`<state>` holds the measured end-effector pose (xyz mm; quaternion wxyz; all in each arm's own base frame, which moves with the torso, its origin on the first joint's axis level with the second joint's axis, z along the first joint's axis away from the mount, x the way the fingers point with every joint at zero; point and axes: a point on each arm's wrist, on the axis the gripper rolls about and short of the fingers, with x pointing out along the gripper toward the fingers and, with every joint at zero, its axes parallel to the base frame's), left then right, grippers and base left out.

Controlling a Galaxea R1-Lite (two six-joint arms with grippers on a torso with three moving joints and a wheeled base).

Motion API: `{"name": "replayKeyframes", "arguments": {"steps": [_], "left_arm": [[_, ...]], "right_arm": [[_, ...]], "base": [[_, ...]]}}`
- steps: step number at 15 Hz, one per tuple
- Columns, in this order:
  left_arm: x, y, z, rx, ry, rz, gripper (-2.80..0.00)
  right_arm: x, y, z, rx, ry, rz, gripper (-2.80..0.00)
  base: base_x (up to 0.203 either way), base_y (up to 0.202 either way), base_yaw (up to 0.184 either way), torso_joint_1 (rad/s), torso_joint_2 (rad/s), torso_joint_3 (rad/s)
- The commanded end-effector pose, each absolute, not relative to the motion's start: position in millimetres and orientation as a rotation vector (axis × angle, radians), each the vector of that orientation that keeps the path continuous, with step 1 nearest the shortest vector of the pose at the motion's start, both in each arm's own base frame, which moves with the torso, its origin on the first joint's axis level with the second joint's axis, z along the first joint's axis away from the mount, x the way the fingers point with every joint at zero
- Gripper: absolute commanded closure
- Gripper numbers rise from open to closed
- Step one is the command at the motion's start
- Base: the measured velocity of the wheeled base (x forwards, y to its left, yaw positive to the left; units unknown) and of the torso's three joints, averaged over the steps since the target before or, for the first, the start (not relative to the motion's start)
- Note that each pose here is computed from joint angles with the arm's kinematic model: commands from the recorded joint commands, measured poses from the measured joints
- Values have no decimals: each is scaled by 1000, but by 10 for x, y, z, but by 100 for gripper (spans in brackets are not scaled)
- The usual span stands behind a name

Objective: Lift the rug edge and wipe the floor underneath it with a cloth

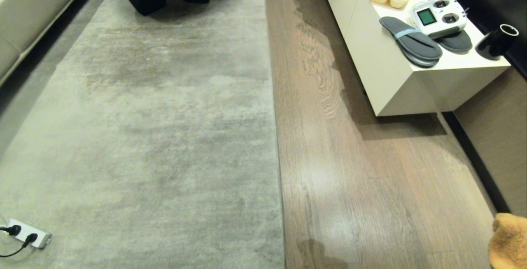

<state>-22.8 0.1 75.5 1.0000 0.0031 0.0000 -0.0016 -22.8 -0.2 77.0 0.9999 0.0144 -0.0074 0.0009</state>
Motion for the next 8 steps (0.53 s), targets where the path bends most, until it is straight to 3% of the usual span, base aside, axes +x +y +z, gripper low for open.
{"name": "replayKeyframes", "arguments": {"steps": [1, 8], "left_arm": [[-228, 1, 755, 6, 0, -3, 0], [-228, 0, 755, 6, 0, -4, 0]], "right_arm": [[-227, -2, 771, 29, -14, 2, 0], [-227, -2, 771, 29, -14, 2, 0]], "base": [[0, 0, 0, 0, 0, 0], [0, 0, 0, 0, 0, 0]]}}
